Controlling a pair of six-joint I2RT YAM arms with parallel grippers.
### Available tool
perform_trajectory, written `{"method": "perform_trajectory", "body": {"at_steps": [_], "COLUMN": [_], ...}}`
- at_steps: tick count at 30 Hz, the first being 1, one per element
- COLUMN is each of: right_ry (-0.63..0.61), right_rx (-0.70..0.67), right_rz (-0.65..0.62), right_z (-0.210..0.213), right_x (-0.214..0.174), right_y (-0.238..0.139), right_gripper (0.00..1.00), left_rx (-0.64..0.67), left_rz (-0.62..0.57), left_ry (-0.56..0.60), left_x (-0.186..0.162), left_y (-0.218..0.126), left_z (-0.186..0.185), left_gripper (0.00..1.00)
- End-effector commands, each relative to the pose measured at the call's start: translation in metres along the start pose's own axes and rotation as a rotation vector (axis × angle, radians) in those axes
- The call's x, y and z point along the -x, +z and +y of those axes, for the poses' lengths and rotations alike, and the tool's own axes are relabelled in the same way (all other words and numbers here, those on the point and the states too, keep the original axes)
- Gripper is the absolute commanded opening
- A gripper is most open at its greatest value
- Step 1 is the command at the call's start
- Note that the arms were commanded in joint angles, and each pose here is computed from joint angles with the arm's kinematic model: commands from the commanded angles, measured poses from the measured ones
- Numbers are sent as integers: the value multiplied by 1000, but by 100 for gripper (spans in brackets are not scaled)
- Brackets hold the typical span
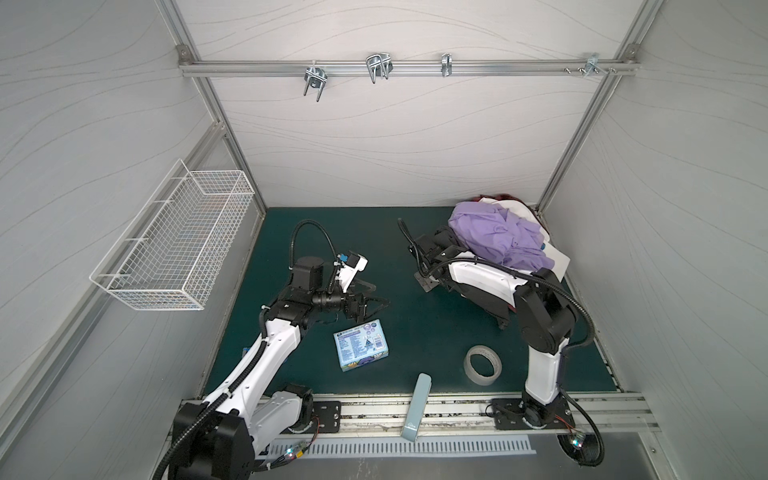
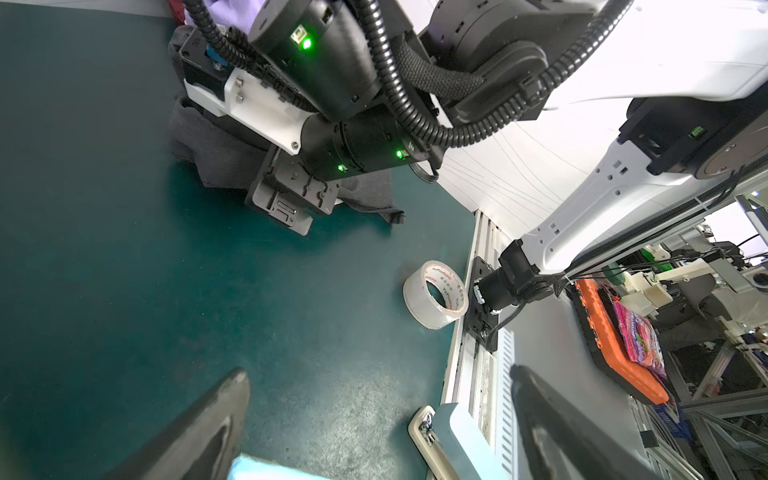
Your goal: Pick out a specific cloth from the pile
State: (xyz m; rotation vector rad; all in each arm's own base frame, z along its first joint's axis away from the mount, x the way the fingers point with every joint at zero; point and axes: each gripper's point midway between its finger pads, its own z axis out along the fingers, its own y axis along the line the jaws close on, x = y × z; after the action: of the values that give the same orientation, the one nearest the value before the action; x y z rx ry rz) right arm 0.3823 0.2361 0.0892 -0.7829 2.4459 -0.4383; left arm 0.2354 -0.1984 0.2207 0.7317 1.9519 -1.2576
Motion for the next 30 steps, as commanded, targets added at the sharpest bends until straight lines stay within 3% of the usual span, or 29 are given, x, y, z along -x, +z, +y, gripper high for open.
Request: {"method": "perform_trajectory", "body": {"at_steps": [1,21,30], "right_ry": [-52,32,55], "right_rx": [-56,-152,-116], "right_rz": [44,63,88], "right_z": [2,-25,-25], "right_x": [-9,-8,-9], "right_y": [21,67,72], "right_gripper": [99,99,76], "left_rx": [-7,0,3], "left_rz": [-5,6,8], "left_ry": [32,19,17], "left_x": [3,1,1], "left_y": [0,3,3], "left_z": [-2,4,4], "left_gripper": [99,99,99]}}
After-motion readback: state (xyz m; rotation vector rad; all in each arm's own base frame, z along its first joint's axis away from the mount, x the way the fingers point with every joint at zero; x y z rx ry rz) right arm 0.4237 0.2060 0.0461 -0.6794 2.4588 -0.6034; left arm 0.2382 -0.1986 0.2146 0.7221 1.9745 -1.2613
